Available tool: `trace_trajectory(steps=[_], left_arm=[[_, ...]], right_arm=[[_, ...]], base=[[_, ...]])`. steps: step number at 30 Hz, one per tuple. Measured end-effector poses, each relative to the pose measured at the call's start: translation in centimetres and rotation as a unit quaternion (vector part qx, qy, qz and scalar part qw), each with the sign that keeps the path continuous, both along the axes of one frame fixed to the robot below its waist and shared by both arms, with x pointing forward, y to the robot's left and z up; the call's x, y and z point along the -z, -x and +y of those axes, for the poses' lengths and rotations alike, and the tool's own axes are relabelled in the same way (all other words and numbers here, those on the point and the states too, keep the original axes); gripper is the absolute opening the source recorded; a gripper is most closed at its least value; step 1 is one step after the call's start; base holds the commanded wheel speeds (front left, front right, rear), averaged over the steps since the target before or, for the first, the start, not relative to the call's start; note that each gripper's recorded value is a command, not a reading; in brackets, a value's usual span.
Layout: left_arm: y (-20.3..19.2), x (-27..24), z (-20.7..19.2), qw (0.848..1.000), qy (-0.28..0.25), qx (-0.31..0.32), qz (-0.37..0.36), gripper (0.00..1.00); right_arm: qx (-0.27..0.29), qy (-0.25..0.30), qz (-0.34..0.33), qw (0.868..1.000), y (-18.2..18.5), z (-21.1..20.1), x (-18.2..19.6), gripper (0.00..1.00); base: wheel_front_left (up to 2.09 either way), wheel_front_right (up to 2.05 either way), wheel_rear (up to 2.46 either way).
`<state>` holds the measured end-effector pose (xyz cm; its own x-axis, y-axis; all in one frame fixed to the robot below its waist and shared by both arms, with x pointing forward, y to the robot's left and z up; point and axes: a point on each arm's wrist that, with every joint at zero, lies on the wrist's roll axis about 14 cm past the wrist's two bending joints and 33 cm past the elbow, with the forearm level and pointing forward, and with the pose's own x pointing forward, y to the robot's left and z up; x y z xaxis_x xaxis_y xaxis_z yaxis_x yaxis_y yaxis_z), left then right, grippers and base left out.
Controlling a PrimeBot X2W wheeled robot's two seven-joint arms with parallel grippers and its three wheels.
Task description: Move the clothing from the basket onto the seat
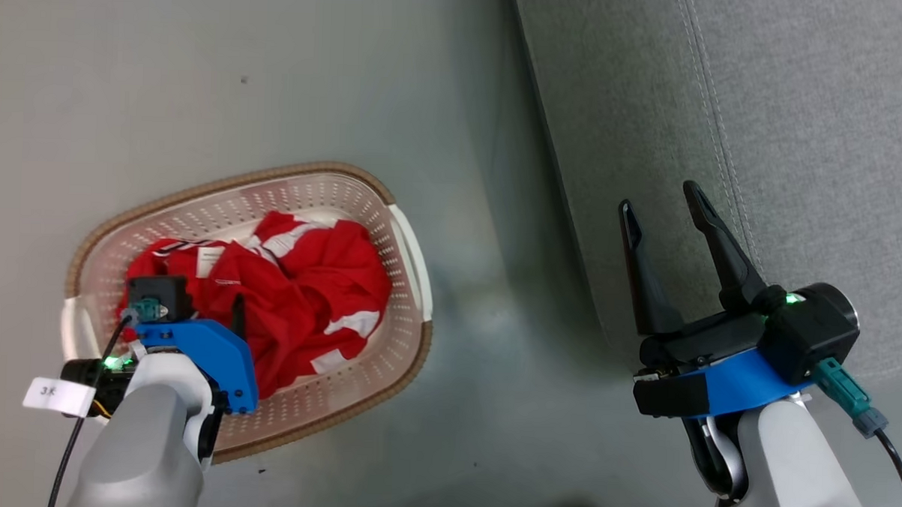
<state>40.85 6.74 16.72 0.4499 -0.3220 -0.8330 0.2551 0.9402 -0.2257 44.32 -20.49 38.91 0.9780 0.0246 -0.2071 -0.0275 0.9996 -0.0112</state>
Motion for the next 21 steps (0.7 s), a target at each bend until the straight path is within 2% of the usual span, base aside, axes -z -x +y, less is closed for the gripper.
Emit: trace_trajectory(steps=[9, 19, 20, 21], left_arm=[[0.9, 4.4, -1.0, 0.997, -0.021, -0.004, 0.067, 1.00], [3.1, 7.4, -0.8, 0.986, -0.063, 0.007, 0.151, 0.99], [3.2, 7.5, -0.9, 0.986, -0.063, 0.010, 0.156, 0.50], [3.2, 7.6, -1.0, 0.986, -0.063, 0.014, 0.156, 0.43]], right_arm=[[0.019, 0.001, 0.023, 1.000, 0.3, -1.3, 1.8, 1.00], [0.022, -0.003, 0.045, 0.999, 0.7, -1.4, 3.3, 1.00], [0.023, -0.004, 0.045, 0.999, 0.7, -1.4, 3.4, 1.00], [0.023, -0.005, 0.046, 0.999, 0.7, -1.4, 3.4, 1.00]], base=[[0.00, 0.00, 0.00], [0.00, 0.00, 0.00], [0.00, 0.00, 0.00], [0.00, 0.00, 0.00]])
